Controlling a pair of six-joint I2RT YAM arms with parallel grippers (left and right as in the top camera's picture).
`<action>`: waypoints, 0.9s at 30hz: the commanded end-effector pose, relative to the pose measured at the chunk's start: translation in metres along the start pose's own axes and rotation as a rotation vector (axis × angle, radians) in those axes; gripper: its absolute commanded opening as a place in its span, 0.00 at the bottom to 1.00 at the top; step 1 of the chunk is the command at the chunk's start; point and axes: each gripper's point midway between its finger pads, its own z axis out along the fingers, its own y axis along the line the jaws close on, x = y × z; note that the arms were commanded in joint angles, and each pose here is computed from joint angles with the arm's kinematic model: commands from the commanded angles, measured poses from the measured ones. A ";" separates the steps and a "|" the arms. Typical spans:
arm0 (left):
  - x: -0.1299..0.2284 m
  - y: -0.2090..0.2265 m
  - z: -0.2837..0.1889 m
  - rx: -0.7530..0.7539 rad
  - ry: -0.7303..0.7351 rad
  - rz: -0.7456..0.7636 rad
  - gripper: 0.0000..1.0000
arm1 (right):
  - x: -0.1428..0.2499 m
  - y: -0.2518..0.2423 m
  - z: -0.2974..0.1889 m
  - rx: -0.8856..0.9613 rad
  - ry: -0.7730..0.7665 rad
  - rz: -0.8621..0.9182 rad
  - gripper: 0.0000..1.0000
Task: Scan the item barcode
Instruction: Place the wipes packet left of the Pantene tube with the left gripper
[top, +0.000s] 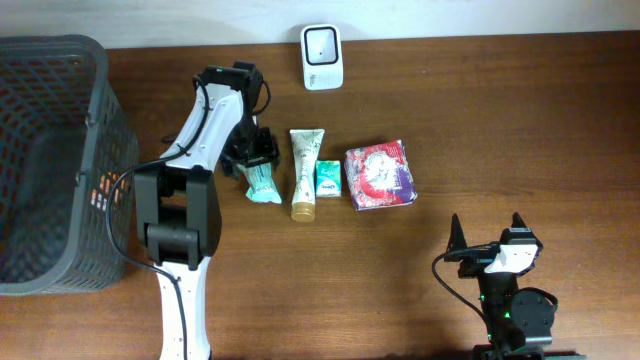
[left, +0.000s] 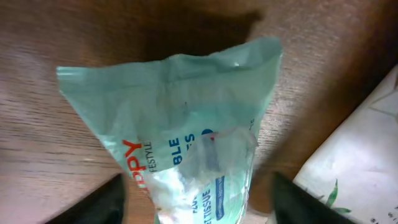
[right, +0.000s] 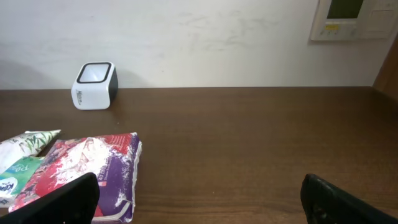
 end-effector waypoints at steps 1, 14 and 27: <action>0.002 -0.005 0.007 0.025 0.021 0.006 0.58 | 0.003 0.000 0.000 0.004 0.005 -0.007 0.99; 0.024 -0.080 0.015 0.093 -0.019 0.299 0.53 | 0.003 0.000 0.000 0.004 0.005 -0.007 0.99; -0.020 -0.019 -0.232 0.256 -0.500 0.207 0.92 | 0.003 0.000 0.000 0.004 0.005 -0.007 0.99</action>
